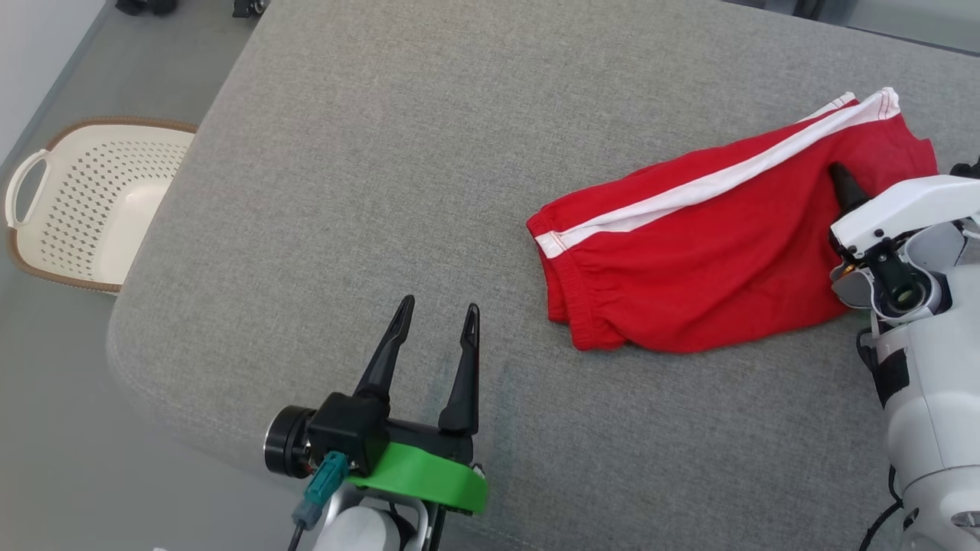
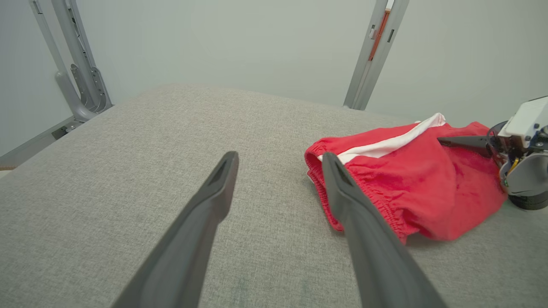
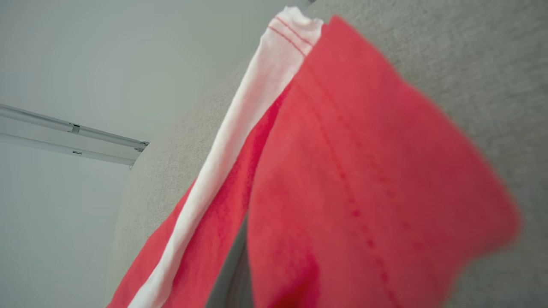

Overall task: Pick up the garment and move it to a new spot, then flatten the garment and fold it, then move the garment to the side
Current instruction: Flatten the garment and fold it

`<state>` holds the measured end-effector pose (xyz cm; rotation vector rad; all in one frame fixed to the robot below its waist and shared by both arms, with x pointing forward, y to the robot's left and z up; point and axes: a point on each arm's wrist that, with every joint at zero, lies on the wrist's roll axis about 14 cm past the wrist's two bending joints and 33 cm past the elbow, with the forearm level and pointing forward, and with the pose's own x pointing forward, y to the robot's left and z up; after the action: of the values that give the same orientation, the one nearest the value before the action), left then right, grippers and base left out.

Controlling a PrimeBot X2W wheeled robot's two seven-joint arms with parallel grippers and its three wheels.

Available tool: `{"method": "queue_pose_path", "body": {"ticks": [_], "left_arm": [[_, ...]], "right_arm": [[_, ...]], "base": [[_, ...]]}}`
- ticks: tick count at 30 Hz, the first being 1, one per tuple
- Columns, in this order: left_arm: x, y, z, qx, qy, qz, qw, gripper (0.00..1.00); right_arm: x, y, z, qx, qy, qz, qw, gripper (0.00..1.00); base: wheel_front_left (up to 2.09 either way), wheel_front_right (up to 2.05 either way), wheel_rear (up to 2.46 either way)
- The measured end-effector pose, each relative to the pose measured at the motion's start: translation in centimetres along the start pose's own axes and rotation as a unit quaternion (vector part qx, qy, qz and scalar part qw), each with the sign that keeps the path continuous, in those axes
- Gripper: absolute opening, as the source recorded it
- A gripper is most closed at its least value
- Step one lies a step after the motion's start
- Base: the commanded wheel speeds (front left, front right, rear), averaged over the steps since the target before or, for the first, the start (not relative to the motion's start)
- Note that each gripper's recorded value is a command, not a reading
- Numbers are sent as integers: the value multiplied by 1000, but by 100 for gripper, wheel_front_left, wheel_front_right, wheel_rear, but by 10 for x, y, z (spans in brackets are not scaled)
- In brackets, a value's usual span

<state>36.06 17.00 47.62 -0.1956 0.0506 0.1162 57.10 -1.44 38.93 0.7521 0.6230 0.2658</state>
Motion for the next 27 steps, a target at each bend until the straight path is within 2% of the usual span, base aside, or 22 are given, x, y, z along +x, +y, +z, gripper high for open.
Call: {"method": "queue_pose_path", "body": {"ticks": [10,15,27], "left_arm": [[4,-7,6,1,-11,-20,1000,100],[6,-16,9,4,-19,-40,999,100],[5,-45,13,0,-30,-96,995,100]], "right_arm": [[-33,-15,26,-23,-75,-11,997,0],[-63,-33,37,-48,-119,-30,991,0],[-155,-87,47,-60,-208,-110,970,0]], "base": [[0,0,0],[0,0,0],[0,0,0]]}}
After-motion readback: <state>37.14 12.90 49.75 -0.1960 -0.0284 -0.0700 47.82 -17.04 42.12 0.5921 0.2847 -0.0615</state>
